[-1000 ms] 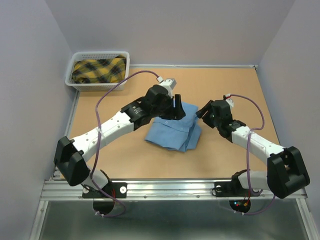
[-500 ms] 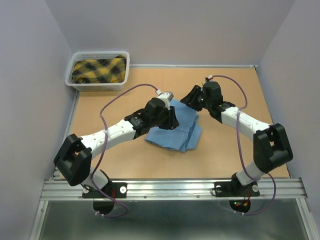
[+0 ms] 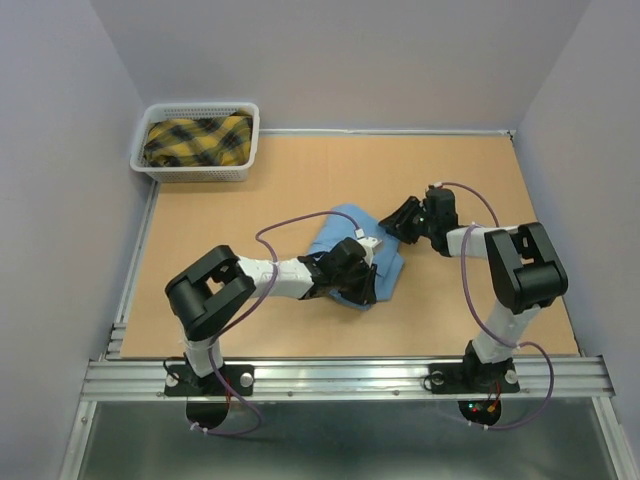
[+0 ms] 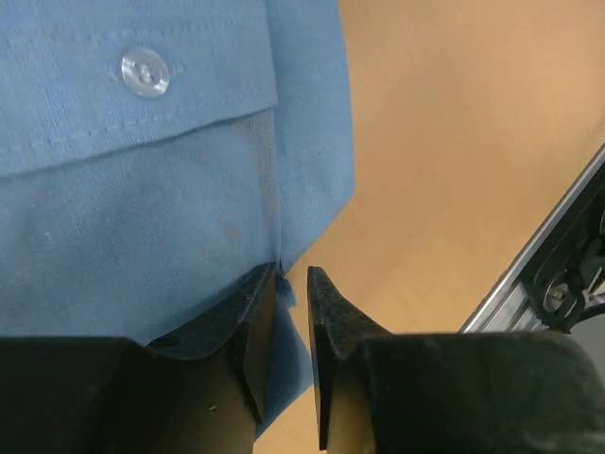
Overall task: Fold and stack the long sleeve shirts
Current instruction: Fold the shirt
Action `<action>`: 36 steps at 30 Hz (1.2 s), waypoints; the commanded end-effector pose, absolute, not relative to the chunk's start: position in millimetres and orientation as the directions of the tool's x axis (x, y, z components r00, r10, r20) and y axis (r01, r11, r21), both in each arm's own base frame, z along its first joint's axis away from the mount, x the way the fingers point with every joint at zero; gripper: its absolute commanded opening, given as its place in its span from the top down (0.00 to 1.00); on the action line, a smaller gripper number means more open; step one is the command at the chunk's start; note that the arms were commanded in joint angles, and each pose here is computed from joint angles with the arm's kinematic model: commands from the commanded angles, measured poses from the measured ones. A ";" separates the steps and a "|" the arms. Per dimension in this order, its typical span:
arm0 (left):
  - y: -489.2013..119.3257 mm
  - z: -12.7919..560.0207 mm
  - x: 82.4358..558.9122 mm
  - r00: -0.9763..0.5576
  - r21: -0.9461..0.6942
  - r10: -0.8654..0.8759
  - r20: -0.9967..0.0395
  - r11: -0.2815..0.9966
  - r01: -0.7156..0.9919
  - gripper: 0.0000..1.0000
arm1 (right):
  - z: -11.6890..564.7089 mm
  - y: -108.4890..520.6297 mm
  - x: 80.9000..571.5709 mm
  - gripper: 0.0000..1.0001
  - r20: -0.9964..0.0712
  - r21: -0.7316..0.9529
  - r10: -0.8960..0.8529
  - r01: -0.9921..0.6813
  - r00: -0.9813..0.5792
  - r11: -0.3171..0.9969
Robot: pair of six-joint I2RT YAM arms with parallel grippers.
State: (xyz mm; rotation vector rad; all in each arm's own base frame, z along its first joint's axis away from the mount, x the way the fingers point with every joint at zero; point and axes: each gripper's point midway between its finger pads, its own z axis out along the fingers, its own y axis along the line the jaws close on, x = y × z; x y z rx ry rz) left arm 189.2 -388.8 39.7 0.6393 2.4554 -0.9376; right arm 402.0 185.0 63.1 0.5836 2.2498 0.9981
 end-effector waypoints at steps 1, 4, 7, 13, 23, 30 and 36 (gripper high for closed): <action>-403.0 36.4 170.9 -0.807 -0.570 0.278 -0.522 0.590 0.572 0.69 | 39.8 189.5 397.3 0.55 -0.317 0.802 0.587 0.120 -0.745 0.585; -409.7 31.5 161.5 -0.805 -0.580 0.305 -0.509 0.569 0.583 0.69 | 29.6 189.2 398.0 0.55 -0.304 0.804 0.591 0.132 -0.747 0.580; -412.6 53.1 162.9 -0.784 -0.573 0.288 -0.550 0.553 0.605 0.69 | 44.2 189.3 403.0 0.56 -0.345 0.804 0.582 0.088 -0.737 0.588; -398.4 131.3 186.0 -0.709 -0.518 0.148 -0.689 0.583 0.626 0.66 | 116.2 191.2 413.1 0.55 -0.440 0.803 0.562 -0.027 -0.700 0.595; -322.6 147.8 231.5 -0.746 -0.658 -0.155 -0.648 0.608 0.445 0.64 | 158.6 229.9 356.0 0.49 -0.343 0.909 0.529 -0.133 -0.776 0.395; -300.2 94.2 231.9 -0.829 -0.733 -0.193 -0.524 0.598 0.324 0.71 | 114.6 259.3 316.5 0.49 -0.312 0.915 0.479 -0.123 -0.820 0.385; -264.3 50.0 222.5 -0.877 -0.826 -0.321 -0.357 0.547 0.137 0.77 | 66.0 250.2 302.4 0.49 -0.268 0.914 0.501 -0.052 -0.823 0.403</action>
